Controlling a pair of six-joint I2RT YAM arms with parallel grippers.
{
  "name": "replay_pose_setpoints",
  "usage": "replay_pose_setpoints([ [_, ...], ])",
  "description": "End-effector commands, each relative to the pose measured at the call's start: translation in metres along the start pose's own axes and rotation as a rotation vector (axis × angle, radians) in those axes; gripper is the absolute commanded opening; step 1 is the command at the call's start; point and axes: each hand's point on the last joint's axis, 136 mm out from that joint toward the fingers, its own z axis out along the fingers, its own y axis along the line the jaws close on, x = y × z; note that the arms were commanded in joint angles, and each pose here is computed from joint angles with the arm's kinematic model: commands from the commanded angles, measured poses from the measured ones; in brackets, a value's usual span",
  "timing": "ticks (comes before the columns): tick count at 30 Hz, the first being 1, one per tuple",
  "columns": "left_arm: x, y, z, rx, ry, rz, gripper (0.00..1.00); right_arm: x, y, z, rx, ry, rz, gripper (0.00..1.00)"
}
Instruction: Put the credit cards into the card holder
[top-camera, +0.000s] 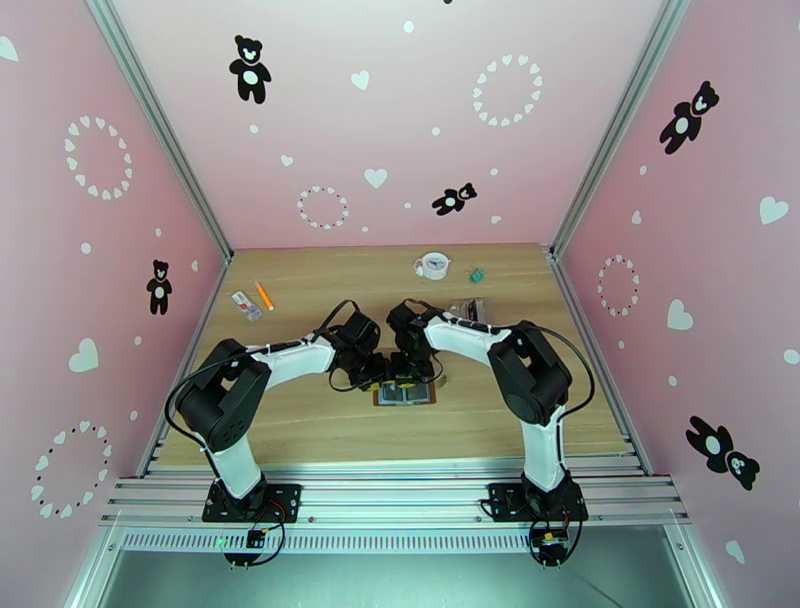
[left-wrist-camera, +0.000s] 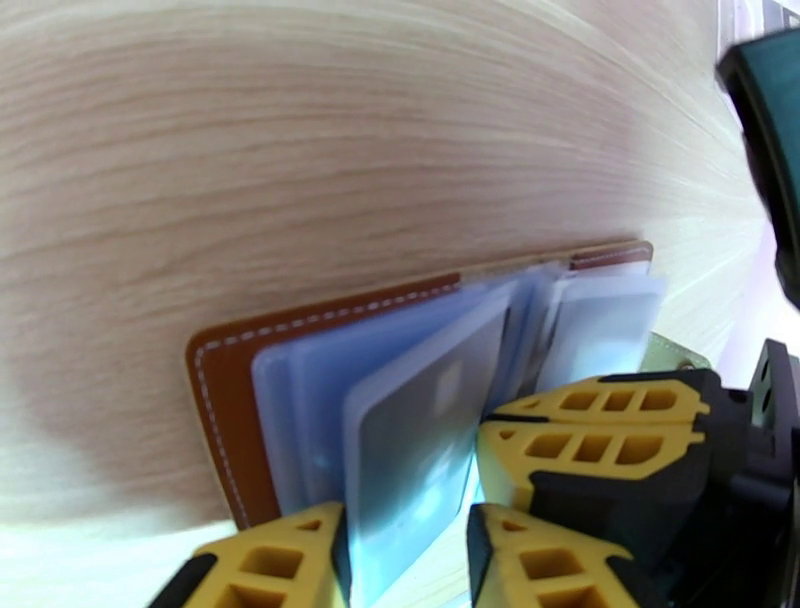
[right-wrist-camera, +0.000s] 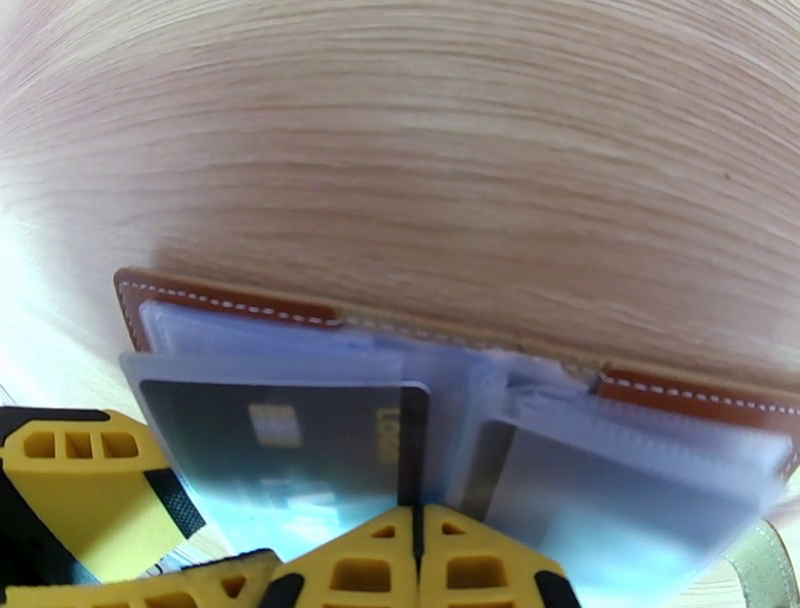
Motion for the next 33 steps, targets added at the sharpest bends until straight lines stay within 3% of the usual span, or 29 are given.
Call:
replay_pose_setpoints([
  [1, -0.001, -0.017, -0.002, 0.041, 0.002, 0.024, 0.36, 0.001, 0.001, -0.021, 0.023, -0.039, -0.025, 0.06],
  [13, -0.001, -0.041, -0.006, 0.071, 0.003, 0.055, 0.36, 0.001, -0.024, -0.060, 0.099, -0.094, 0.000, 0.18],
  [23, -0.001, -0.078, 0.016, 0.114, 0.044, 0.094, 0.37, 0.016, -0.080, -0.081, 0.146, -0.108, 0.104, 0.20],
  [33, -0.005, -0.098, 0.020, 0.122, 0.039, 0.143, 0.41, 0.023, -0.099, -0.101, 0.152, -0.122, 0.132, 0.21],
])
